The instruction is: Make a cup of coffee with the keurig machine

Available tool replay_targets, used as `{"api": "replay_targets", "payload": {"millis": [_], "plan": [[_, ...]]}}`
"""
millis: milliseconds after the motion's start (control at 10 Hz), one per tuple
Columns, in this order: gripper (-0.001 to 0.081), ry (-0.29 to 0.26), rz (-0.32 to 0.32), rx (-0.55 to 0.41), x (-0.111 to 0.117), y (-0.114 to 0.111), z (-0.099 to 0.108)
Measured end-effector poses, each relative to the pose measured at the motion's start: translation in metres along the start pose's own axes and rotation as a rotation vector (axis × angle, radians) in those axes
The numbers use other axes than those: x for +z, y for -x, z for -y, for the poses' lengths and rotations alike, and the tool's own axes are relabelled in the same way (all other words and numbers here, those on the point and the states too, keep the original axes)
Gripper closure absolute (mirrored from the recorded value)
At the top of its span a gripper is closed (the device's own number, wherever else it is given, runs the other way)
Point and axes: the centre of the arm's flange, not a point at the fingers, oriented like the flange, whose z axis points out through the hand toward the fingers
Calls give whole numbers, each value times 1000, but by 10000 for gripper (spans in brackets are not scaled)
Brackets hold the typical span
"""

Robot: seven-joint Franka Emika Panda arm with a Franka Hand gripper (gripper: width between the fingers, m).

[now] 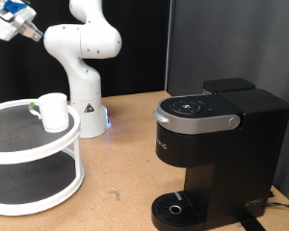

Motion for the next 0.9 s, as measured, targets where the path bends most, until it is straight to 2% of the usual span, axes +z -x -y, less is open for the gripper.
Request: {"api": "replay_targets", "payload": {"millis": [400, 900], "plan": [[805, 35, -66, 44, -10, 15, -14], [805, 83, -93, 41, 5, 25, -44]]}}
